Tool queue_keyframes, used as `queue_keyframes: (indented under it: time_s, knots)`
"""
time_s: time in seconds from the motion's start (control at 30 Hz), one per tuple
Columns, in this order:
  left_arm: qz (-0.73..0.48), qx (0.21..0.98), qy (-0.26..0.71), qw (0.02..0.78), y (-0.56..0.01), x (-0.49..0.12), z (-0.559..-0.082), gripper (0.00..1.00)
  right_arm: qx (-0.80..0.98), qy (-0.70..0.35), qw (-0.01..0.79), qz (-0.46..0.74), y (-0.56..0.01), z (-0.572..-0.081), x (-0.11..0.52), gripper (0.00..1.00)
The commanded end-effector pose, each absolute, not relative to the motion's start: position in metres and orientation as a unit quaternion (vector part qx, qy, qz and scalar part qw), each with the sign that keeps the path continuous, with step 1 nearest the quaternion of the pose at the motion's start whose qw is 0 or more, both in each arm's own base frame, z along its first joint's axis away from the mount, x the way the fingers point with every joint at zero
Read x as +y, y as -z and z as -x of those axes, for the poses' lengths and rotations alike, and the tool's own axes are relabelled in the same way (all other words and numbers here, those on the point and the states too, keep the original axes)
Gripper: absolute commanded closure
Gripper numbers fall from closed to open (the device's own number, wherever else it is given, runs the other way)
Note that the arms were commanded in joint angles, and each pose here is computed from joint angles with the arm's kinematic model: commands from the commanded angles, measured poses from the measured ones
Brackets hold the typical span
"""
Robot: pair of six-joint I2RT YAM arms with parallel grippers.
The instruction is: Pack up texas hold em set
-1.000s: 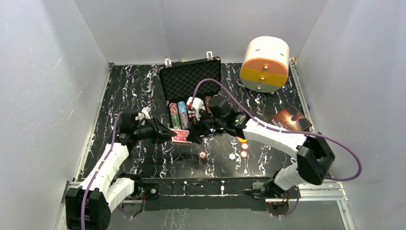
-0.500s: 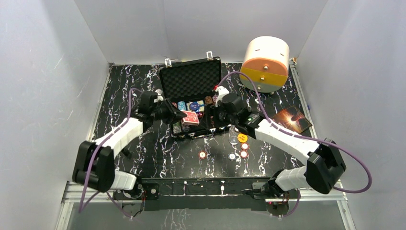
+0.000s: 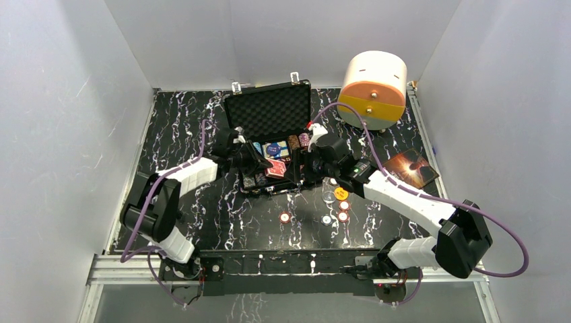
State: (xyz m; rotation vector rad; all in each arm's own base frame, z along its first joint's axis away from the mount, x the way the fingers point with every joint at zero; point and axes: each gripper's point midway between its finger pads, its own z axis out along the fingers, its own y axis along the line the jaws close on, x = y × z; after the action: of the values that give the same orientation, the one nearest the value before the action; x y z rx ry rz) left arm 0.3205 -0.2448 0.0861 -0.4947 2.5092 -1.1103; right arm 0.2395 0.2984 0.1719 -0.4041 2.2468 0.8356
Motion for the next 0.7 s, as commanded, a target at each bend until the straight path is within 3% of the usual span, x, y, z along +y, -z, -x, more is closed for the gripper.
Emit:
queue_keyframes:
  time_s: [0.0, 0.5, 0.57, 0.67]
  knots:
    - [0.157, 0.877, 0.415, 0.185, -0.101, -0.259, -0.327, 1.00, 0.857, -0.336, 0.360, 0.152, -0.178, -0.241, 0.300, 0.24]
    - [0.167, 0.882, 0.416, 0.145, -0.084, -0.280, -0.323, 1.00, 0.861, -0.334, 0.353, 0.152, -0.170, -0.242, 0.302, 0.24]
    - [0.165, 0.883, 0.417, 0.137, -0.081, -0.284, -0.323, 0.95, 0.861, -0.333, 0.353, 0.152, -0.170, -0.242, 0.302, 0.24]
    - [0.161, 0.885, 0.416, 0.131, -0.079, -0.288, -0.323, 0.81, 0.864, -0.328, 0.352, 0.152, -0.167, -0.243, 0.300, 0.24]
